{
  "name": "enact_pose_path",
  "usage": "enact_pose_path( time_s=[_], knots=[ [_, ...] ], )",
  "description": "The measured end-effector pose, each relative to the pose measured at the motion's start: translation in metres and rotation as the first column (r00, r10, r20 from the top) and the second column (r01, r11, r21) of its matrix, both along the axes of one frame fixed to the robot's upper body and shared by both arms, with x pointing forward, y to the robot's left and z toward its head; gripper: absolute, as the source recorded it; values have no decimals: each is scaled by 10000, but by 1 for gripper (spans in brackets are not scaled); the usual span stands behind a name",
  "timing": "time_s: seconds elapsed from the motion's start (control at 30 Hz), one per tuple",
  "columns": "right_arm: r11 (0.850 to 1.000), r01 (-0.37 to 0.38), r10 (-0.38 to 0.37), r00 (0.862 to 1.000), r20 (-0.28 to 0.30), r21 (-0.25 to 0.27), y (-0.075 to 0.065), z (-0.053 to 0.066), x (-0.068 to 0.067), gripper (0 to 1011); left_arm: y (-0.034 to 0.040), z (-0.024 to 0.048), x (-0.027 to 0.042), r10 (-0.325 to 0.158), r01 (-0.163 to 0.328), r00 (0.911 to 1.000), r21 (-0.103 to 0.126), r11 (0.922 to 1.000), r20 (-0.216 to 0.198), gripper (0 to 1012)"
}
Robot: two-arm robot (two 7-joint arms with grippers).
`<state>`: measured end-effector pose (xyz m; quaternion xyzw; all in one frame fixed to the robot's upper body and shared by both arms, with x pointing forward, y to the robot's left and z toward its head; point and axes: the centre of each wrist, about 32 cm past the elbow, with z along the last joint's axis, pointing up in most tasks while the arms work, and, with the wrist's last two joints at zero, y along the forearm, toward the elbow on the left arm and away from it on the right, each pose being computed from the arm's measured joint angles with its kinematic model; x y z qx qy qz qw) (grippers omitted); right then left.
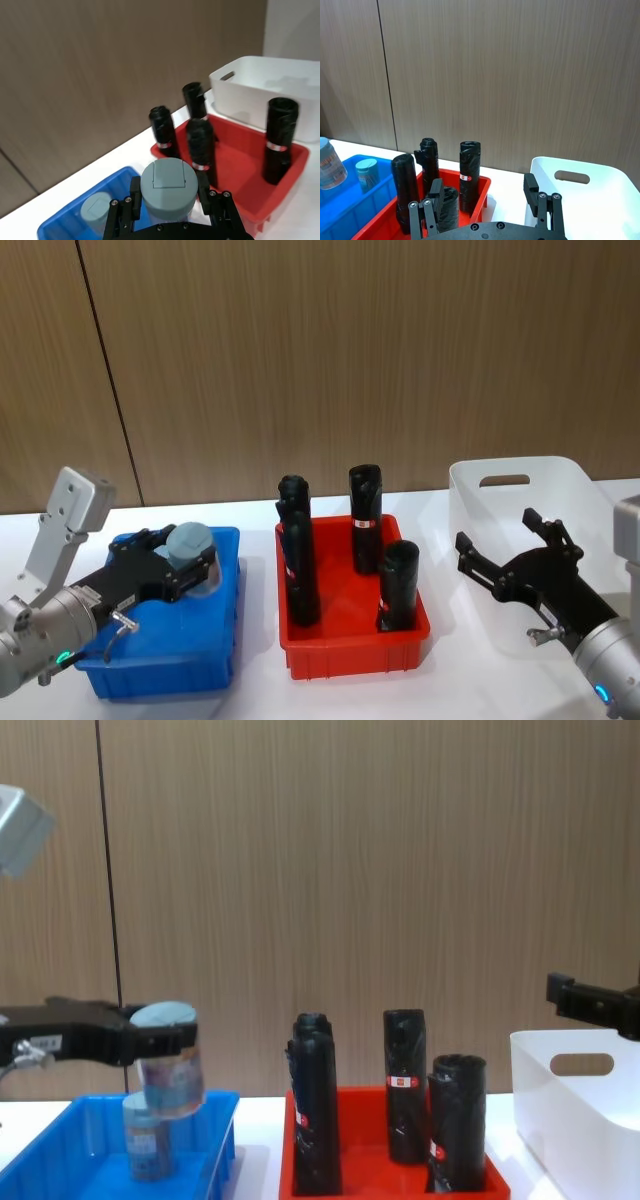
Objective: Pick the cotton swabs from the blue box and place them into the white box.
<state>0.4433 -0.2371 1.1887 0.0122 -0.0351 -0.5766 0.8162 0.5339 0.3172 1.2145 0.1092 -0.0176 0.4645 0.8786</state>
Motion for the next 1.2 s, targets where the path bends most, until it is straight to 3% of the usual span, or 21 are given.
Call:
enact_pose_path(
  time_s=[0.2, 0.3, 0.4, 0.6, 0.63, 0.73, 0.8, 0.83, 0.87, 0.9, 0.93, 0.97, 1.03, 1.07, 1.13, 1.17, 1.2],
  knots=[
    [10000, 0, 0, 10000, 0, 0, 0, 0, 0, 1002, 25, 80, -12, -816, 819, 9965, -210, 9964, 164, 666],
    [10000, 0, 0, 10000, 0, 0, 0, 0, 0, 1002, 30, 117, -12, -1316, 1325, 9910, -399, 9904, 234, 666],
    [10000, 0, 0, 10000, 0, 0, 0, 0, 0, 1002, 35, 147, -5, -1765, 1780, 9839, -582, 9823, 295, 666],
    [10000, 0, 0, 10000, 0, 0, 0, 0, 0, 1002, 39, 188, 23, -2679, 2709, 9626, -1070, 9567, 413, 666],
    [10000, 0, 0, 10000, 0, 0, 0, 0, 0, 1002, 39, 191, 35, -2927, 2960, 9552, -1247, 9470, 442, 668],
    [10000, 0, 0, 10000, 0, 0, 0, 0, 0, 1002, 36, 187, 52, -3267, 3301, 9439, -1516, 9317, 480, 668],
    [10000, 0, 0, 10000, 0, 0, 0, 0, 0, 1002, 31, 178, 74, -3562, 3595, 9330, -1787, 9159, 514, 666],
    [10000, 0, 0, 10000, 0, 0, 0, 0, 0, 1002, 28, 170, 87, -3758, 3789, 9251, -1998, 9036, 547, 666],
    [10000, 1, -1, 10000, 0, 0, 0, 0, 0, 1002, 28, 170, 87, -3758, 3789, 9251, -1998, 9036, 547, 668],
    [10000, 0, 0, 10000, 0, 1, 0, 0, 0, 1002, 21, 158, 109, -4064, 4085, 9119, -2252, 8846, 580, 668],
    [10000, 0, 0, 10000, 0, 0, 0, 0, 0, 1002, 21, 158, 109, -4064, 4085, 9119, -2252, 8846, 580, 666],
    [10000, 0, 0, 10000, 1, 0, 0, 0, 0, 1002, 18, 150, 123, -4233, 4247, 9040, -2412, 8726, 602, 668],
    [10000, 0, 0, 10000, 0, 0, 0, 0, 0, 1002, 15, 141, 138, -4369, 4374, 8974, -2547, 8624, 618, 666],
    [10000, 0, 0, 10000, 1, 0, 0, 0, 0, 1002, 11, 133, 149, -4523, 4519, 8896, -2676, 8510, 639, 668],
    [10000, 0, 0, 10000, 0, 0, 0, 0, 0, 1002, 6, 128, 159, -4639, 4625, 8835, -2772, 8422, 648, 668],
    [10000, 0, 0, 10000, 0, 0, 0, 0, 0, 1002, 3, 121, 168, -4754, 4727, 8774, -2864, 8334, 648, 668],
    [10000, 0, 0, 10000, 1, 0, 0, 0, 0, 1002, 1, 118, 171, -4789, 4756, 8755, -2891, 8308, 641, 666]
  ],
)
